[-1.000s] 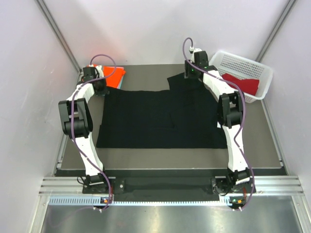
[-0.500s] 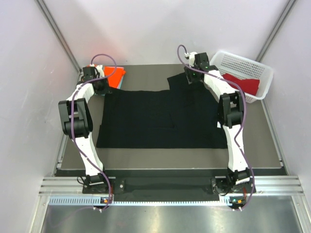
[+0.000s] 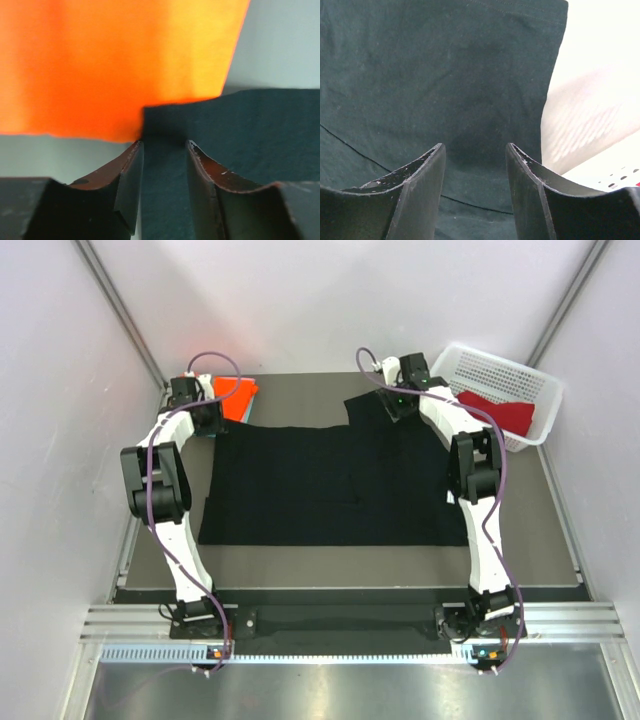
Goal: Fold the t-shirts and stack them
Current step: Fold the tshirt
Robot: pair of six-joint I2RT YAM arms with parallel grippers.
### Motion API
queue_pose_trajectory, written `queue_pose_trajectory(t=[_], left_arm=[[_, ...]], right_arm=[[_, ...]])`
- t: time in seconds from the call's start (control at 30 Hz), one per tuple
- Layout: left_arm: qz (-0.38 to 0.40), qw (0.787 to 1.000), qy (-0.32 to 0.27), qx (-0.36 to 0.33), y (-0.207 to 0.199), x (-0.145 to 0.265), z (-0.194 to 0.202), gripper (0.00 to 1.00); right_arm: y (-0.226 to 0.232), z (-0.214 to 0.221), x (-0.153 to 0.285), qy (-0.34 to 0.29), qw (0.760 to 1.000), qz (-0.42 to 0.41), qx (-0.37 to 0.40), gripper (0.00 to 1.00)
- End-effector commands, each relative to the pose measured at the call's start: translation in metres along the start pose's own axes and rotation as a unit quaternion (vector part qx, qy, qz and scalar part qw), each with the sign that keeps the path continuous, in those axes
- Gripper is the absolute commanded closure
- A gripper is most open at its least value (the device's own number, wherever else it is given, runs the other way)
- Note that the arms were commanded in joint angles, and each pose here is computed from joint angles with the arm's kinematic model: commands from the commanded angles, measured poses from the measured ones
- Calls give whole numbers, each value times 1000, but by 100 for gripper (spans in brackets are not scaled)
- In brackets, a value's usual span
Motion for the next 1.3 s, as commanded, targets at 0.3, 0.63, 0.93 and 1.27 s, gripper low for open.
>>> queue_pose_trajectory(t=[0.3, 0.63, 0.93, 1.27], left_arm=[[-24, 998, -50, -29, 7, 18, -19, 51], [12, 999, -37, -24, 0, -1, -9, 60], [16, 999, -32, -24, 1, -3, -12, 100], [27, 999, -34, -20, -4, 0, -14, 100]], right_arm=[[-22, -5, 15, 10, 996, 49, 75, 47], [-22, -7, 18, 9, 988, 74, 138, 49], [-19, -4, 13, 23, 981, 86, 175, 49], [-8, -26, 40, -27, 976, 69, 205, 50]])
Point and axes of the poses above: each gripper's point midway between its finger pads, its own x axis back along the fingers, its own y axis along the line the jaws close on, z = x × y, the point moved 4 cm from there along x, back along the fingers, and after that the axes turned 4 degrees about -x, right-handed, at the moved point
